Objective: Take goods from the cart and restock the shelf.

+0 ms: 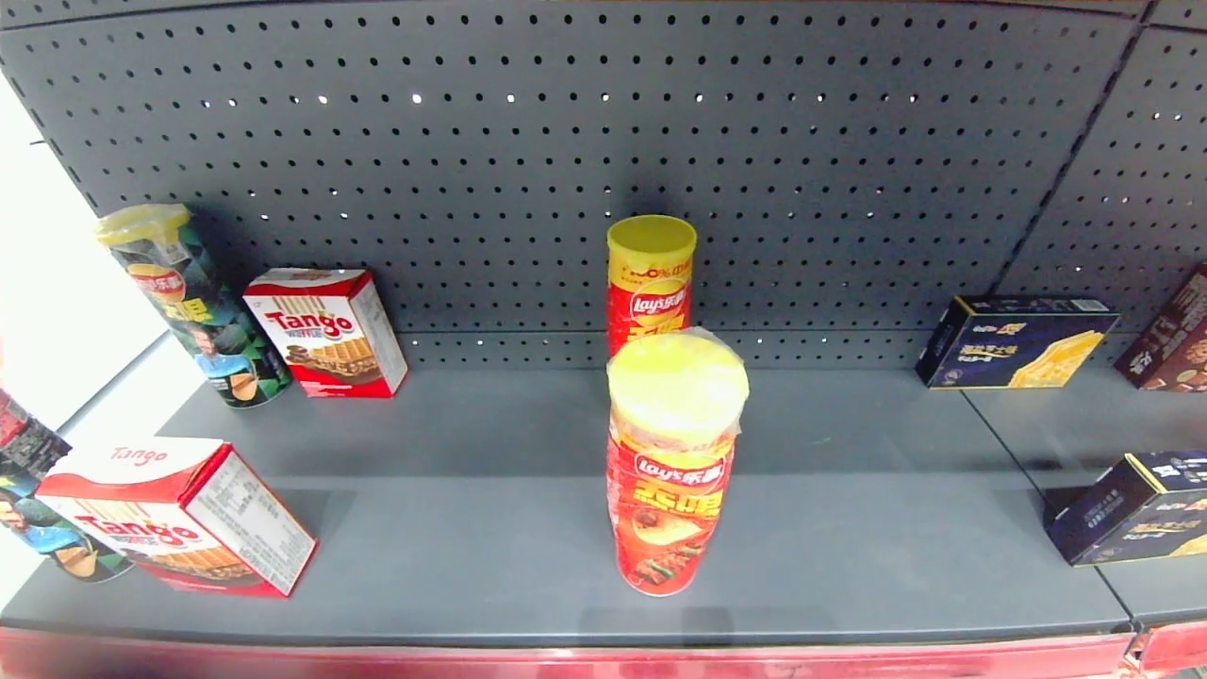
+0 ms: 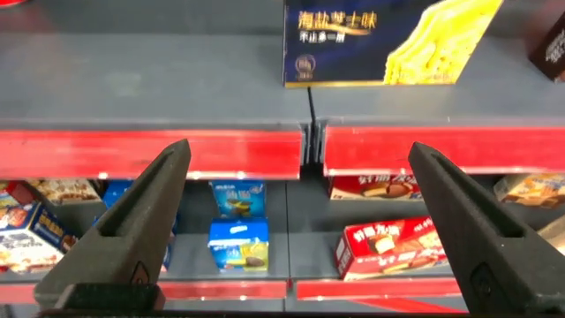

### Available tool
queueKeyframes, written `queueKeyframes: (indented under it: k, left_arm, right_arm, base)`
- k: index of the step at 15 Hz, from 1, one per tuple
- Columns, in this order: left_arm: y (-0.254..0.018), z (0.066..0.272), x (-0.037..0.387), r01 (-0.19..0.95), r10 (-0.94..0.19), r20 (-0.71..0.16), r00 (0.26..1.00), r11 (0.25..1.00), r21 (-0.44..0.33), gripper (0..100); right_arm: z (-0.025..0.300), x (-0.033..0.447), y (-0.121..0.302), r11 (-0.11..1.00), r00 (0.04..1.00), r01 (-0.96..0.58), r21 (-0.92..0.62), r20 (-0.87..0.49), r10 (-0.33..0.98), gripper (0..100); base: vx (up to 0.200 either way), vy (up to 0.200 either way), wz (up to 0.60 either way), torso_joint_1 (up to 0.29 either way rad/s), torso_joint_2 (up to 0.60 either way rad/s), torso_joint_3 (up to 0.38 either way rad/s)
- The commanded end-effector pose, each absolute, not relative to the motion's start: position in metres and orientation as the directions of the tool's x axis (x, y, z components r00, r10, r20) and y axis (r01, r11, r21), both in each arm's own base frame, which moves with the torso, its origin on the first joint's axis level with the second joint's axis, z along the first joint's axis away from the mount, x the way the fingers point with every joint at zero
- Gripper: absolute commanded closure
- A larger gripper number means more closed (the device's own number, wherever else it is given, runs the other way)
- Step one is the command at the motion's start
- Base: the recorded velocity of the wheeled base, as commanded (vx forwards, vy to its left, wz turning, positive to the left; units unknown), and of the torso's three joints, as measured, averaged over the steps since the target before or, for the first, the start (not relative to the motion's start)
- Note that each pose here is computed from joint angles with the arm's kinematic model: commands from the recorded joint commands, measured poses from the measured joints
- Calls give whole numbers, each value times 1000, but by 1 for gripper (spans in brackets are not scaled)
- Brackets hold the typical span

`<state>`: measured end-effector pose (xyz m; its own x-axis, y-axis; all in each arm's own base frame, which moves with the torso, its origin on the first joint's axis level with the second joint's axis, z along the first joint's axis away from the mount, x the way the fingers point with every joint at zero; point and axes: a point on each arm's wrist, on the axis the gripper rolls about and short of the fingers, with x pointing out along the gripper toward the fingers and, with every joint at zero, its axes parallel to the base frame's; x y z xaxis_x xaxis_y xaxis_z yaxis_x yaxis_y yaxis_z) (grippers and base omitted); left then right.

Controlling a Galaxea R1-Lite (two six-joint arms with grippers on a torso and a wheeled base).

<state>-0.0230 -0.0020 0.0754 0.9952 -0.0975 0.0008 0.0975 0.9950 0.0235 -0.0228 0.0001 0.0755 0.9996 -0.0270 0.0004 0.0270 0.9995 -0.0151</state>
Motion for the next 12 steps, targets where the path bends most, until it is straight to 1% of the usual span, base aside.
queueKeyframes:
  k: [1, 12]
  left_arm:
    - [-2, 75, -23, 96, -96, 0, 995, 995, 23, 0]
    - [-2, 75, -23, 96, -96, 0, 995, 995, 23, 0]
  right_arm:
    - [76, -23, 0, 1000, 1000, 26, -15, 2, -26, 0]
    - [76, -23, 0, 1000, 1000, 25, -15, 0, -25, 0]
  base:
    - [0, 0, 0, 0, 0, 0]
    - [0, 0, 0, 0, 0, 0]
